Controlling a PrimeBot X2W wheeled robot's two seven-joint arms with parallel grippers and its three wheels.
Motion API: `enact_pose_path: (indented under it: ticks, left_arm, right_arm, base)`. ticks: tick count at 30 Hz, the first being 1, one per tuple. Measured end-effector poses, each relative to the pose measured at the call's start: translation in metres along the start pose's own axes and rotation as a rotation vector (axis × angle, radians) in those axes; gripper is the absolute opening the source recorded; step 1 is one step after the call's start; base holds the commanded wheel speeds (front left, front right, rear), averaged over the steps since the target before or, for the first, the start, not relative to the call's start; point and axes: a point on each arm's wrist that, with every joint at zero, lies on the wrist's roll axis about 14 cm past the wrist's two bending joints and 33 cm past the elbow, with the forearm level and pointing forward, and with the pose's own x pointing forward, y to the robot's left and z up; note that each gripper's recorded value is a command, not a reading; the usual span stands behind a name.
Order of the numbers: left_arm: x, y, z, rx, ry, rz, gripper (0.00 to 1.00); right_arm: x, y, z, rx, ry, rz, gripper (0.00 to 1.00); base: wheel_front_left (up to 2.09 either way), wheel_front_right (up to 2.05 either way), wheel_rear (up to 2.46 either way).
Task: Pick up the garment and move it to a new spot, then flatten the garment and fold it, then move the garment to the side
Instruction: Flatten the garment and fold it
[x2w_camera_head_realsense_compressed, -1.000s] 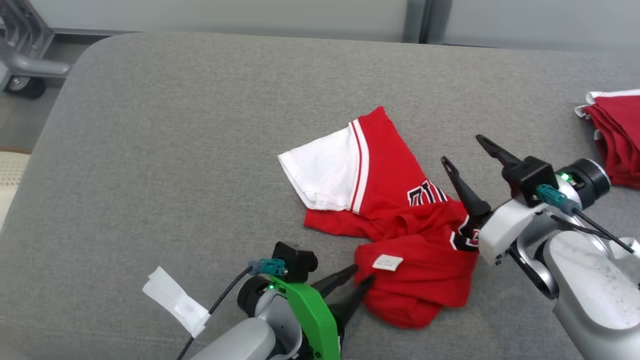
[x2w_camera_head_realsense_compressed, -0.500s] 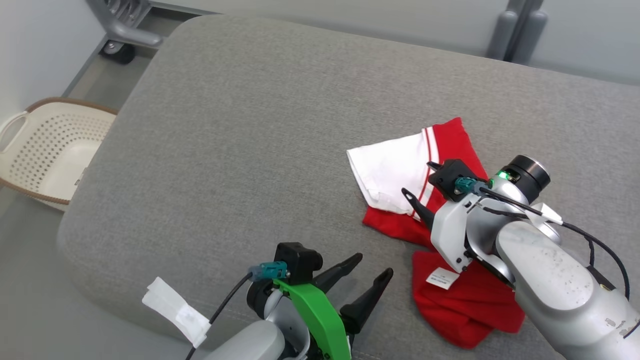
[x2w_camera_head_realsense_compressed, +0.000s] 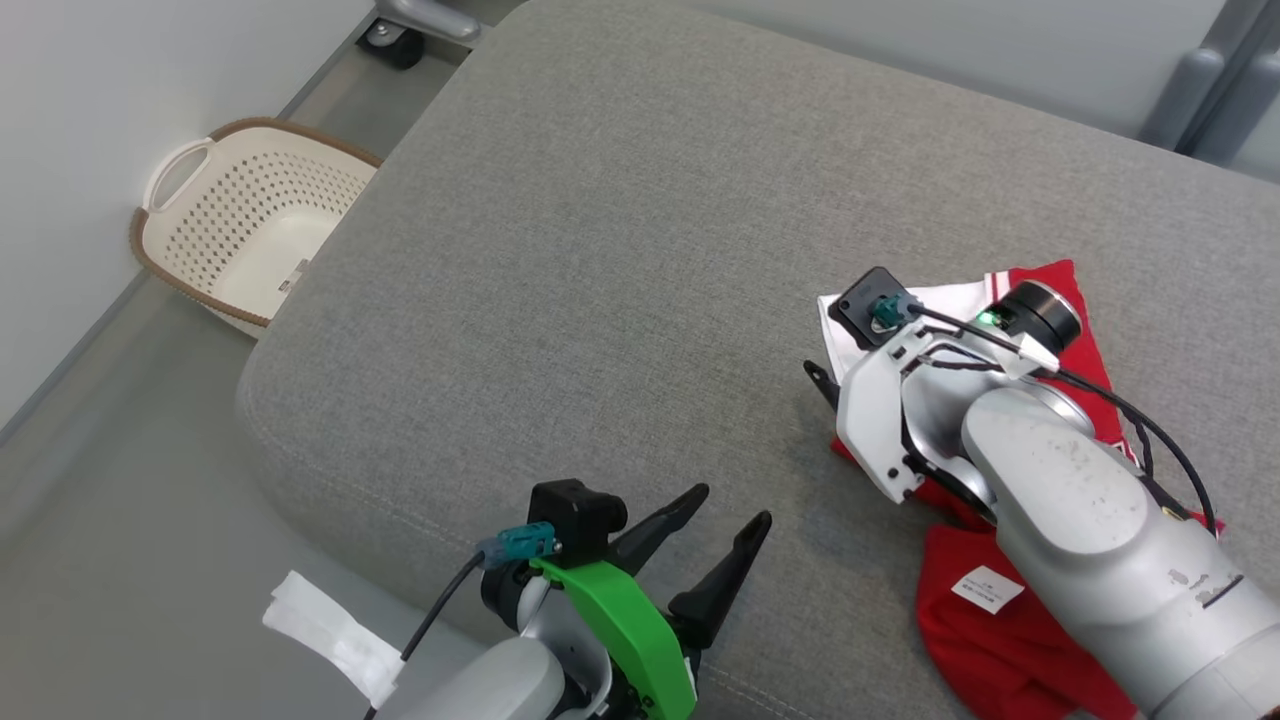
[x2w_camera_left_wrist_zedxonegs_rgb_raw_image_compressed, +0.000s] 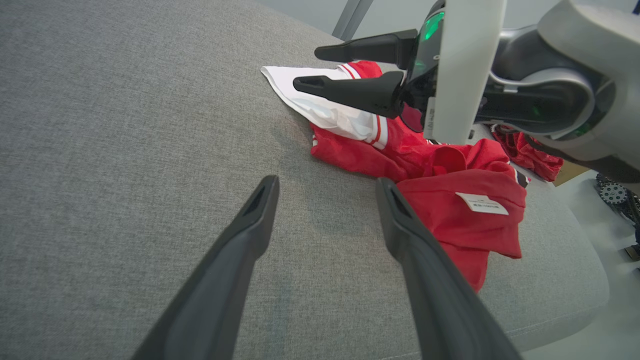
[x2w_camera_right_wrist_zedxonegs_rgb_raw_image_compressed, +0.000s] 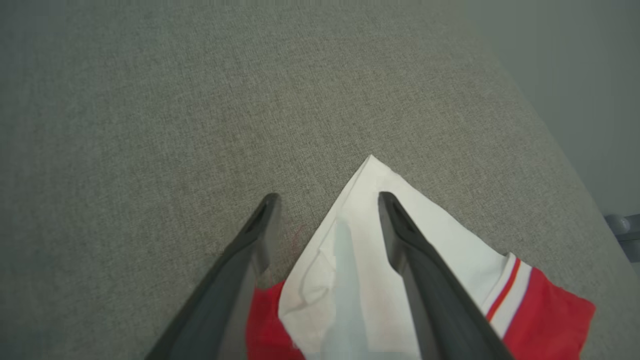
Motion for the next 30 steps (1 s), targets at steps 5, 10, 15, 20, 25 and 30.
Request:
enact_pose_path:
  ticks: [5, 10, 15, 20, 25, 30]
  left_arm:
    - [0.0, 0.007, 0.004, -0.001, -0.023, 0.029, 1.0]
    - [-0.001, 0.014, 0.008, -0.008, -0.045, 0.058, 1.0]
    - [-0.002, 0.016, 0.004, -0.018, -0.038, 0.067, 1.0]
    - [0.001, 0.016, 0.005, -0.027, -0.043, 0.067, 1.0]
    - [0.003, 0.019, 0.005, -0.034, -0.048, 0.078, 1.0]
    - [0.003, 0.022, 0.006, -0.034, -0.051, 0.089, 1.0]
  right_arm:
    - [0.011, -0.008, -0.018, -0.017, 0.101, 0.0, 1.0]
    - [0.016, -0.01, -0.031, -0.021, 0.158, 0.006, 1.0]
    - [0.018, -0.012, -0.038, -0.021, 0.195, 0.005, 1.0]
    - [0.022, -0.017, -0.045, -0.019, 0.228, 0.004, 1.0]
    - [0.028, -0.022, -0.052, -0.009, 0.256, 0.01, 0.0]
    - [0.029, -0.027, -0.05, 0.016, 0.242, 0.005, 0.0]
  base:
    - [0.0, 0.0, 0.0]
    - [0.0, 0.0, 0.0]
    - [0.0, 0.0, 0.0]
    - [0.0, 0.0, 0.0]
    - [0.0, 0.0, 0.0]
    - [0.0, 0.0, 0.0]
